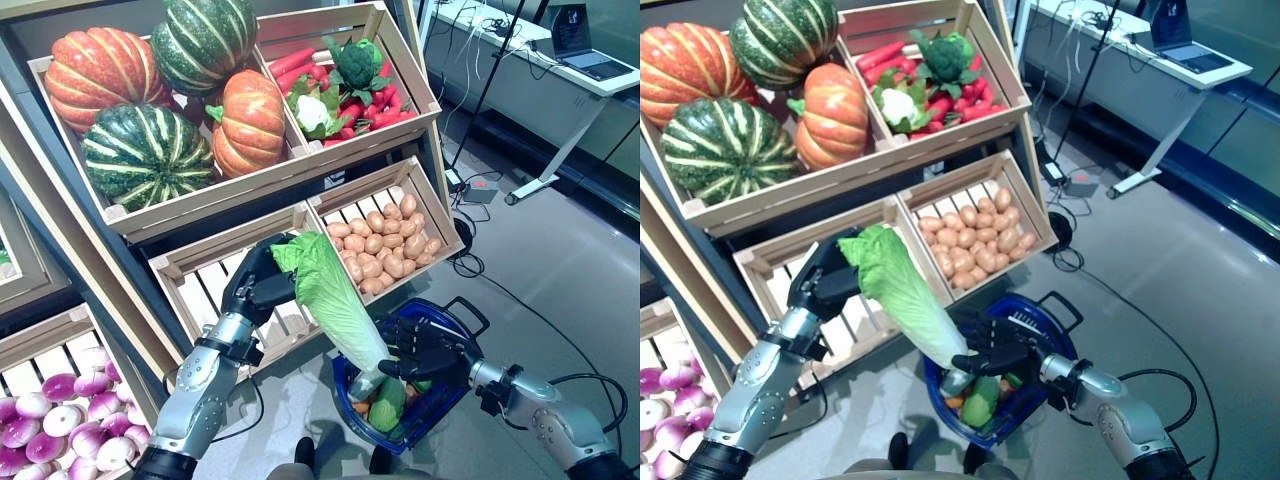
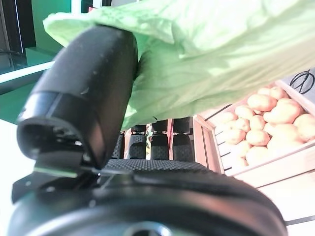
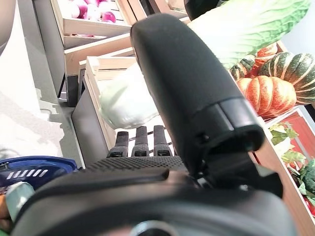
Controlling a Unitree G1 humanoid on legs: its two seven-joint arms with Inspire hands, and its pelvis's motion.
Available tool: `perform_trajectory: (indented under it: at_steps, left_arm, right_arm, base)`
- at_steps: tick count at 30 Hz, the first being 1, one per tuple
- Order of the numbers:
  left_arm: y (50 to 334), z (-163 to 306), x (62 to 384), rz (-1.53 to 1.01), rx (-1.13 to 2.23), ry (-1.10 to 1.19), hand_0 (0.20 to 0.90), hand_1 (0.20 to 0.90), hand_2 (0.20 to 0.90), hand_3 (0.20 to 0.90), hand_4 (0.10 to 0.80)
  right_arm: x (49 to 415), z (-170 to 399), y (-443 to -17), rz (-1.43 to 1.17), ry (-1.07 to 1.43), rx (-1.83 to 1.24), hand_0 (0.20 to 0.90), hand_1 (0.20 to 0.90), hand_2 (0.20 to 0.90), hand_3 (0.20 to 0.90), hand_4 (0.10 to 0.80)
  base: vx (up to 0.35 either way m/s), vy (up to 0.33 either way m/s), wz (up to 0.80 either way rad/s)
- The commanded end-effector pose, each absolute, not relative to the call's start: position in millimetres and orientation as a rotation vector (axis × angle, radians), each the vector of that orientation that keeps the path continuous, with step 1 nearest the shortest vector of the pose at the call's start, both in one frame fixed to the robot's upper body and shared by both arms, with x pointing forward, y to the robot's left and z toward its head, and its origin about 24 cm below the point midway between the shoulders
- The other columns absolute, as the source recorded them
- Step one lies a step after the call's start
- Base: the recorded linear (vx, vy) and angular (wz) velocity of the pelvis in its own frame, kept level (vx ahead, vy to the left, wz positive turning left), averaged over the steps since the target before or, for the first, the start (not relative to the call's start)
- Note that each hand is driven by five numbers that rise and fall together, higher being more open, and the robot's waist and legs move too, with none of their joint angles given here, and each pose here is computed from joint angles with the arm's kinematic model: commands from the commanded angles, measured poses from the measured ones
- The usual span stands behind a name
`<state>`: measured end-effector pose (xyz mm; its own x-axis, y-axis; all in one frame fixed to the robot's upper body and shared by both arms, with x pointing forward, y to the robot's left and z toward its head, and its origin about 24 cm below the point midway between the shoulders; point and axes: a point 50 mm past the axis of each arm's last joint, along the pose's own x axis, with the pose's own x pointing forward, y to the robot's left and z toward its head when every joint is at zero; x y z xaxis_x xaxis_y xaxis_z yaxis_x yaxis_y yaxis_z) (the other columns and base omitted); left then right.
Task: Put vegetables into the basket
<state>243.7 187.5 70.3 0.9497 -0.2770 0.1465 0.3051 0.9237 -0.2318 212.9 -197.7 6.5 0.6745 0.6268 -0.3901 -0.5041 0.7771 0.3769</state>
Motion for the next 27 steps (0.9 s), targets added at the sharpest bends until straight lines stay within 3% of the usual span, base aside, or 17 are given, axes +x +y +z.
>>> perform_trajectory:
  at_steps: [1,26,27]
  left_arm:
    - [180,112,253,-0.377,-0.288,-0.352,0.3,0.3,0.3,0.3,0.4]
    - [143,101,249,-0.652,-0.401,-0.243,0.3,0.3,0.3,0.3,0.4]
    - [141,101,248,-0.665,-0.402,-0.239,0.3,0.3,0.3,0.3,0.4]
  right_arm:
    - [229,29,-176,0.788,0.403,0.258,0.9,0.9,0.9,0.9,0.8]
    - [239,24,-144,0.787,0.421,0.296,0.9,0.9,0.9,0.9,0.8]
    - [238,24,-143,0.791,0.42,0.297,0.535,0.535,0.535,0.535,0.557]
  base:
    - [0.0,0.0,0.0]
    - [0.0,0.0,0.0]
    - [0.0,0.0,0.0]
